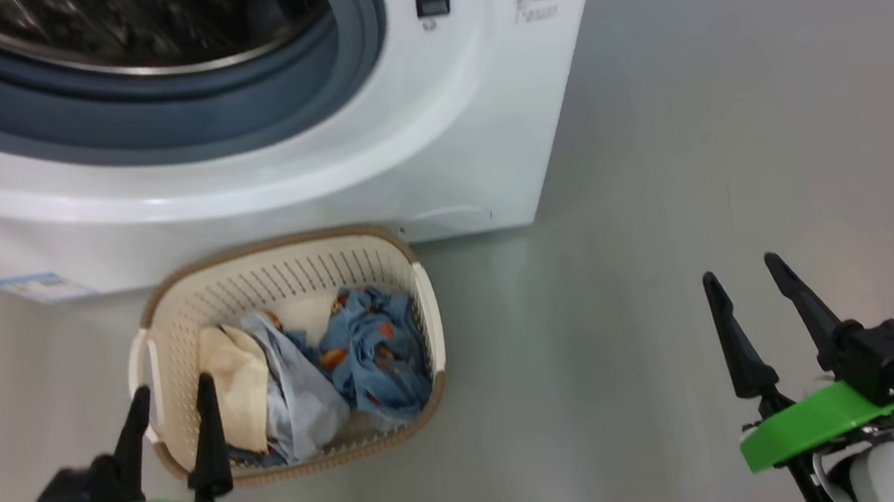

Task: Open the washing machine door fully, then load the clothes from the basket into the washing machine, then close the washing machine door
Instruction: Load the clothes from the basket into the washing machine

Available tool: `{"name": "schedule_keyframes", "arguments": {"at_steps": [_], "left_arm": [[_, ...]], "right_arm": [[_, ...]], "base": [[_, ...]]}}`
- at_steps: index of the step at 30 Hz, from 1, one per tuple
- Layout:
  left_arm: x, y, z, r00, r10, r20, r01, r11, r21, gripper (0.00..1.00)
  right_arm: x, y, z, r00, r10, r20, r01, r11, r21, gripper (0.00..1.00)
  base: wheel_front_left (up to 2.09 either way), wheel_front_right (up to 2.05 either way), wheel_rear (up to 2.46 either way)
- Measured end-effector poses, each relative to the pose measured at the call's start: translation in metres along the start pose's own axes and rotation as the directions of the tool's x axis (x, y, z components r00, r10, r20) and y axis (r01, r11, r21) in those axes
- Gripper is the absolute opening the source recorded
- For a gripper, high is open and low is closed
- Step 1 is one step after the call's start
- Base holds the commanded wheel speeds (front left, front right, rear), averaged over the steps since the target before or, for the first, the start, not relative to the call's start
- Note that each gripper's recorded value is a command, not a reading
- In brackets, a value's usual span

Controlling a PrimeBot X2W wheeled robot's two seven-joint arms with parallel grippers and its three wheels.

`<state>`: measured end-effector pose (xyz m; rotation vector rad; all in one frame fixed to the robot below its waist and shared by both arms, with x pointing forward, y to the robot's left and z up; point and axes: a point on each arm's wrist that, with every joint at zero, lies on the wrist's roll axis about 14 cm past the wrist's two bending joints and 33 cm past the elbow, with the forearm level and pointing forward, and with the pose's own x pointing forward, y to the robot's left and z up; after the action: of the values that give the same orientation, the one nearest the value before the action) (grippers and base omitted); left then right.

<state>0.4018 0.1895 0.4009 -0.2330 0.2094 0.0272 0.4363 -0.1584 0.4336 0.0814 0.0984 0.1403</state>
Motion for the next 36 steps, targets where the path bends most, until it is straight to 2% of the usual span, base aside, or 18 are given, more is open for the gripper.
{"name": "schedule_keyframes", "arguments": {"at_steps": [9, 19, 31, 36], "left_arm": [[0.053, -0.009, -0.052, 0.99, -0.04, -0.137, 0.039, 0.999, -0.013, 1.0], [0.092, 0.006, -0.116, 0.953, -0.046, -0.3, 0.052, 0.999, 0.012, 1.0], [0.113, 0.031, -0.198, 0.858, -0.008, -0.513, 0.05, 0.996, 0.068, 1.0], [0.116, 0.046, -0.232, 0.785, 0.036, -0.618, 0.04, 0.993, 0.109, 1.0]], "right_arm": [[0.028, -0.003, -0.045, 0.996, 0.005, -0.088, -0.004, 1.0, 0.013, 1.0], [0.043, -0.006, -0.09, 0.986, 0.0, -0.169, 0.005, 1.0, 0.027, 1.0], [0.038, -0.021, -0.131, 0.965, -0.037, -0.26, 0.043, 0.999, 0.02, 1.0], [0.035, -0.025, -0.147, 0.954, -0.045, -0.296, 0.053, 0.998, 0.017, 1.0]], "base": [[0.0, 0.0, 0.0], [0.0, 0.0, 0.0], [0.0, 0.0, 0.0], [0.0, 0.0, 0.0]]}}
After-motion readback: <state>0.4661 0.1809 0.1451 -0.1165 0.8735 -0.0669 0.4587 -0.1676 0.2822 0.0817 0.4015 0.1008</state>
